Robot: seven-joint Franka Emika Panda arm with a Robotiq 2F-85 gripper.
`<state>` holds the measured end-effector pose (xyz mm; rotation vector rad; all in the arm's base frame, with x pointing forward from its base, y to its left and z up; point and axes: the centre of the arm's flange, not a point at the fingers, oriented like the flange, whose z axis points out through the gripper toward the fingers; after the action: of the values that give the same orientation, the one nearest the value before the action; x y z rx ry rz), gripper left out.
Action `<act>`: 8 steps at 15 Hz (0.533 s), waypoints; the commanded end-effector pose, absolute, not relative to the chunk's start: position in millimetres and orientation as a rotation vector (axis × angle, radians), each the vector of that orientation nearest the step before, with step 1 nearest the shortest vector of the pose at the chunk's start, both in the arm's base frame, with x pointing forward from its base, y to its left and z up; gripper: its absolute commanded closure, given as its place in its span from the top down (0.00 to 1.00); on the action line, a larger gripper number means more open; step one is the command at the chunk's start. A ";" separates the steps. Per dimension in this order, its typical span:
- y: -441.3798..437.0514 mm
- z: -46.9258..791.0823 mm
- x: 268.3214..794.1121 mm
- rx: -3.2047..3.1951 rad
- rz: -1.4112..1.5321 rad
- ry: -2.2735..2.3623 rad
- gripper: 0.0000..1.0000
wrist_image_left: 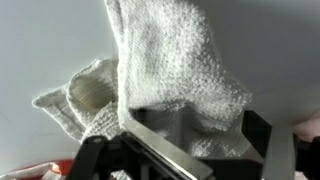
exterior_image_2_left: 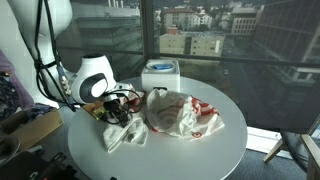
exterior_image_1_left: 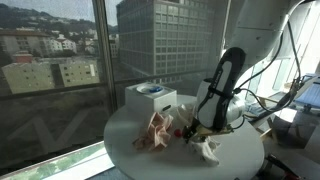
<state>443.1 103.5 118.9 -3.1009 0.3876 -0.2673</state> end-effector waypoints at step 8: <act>99.4 108.8 457.4 -3.210 -0.232 0.498 0.14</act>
<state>442.5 105.2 115.1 -3.1763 0.4195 -0.2807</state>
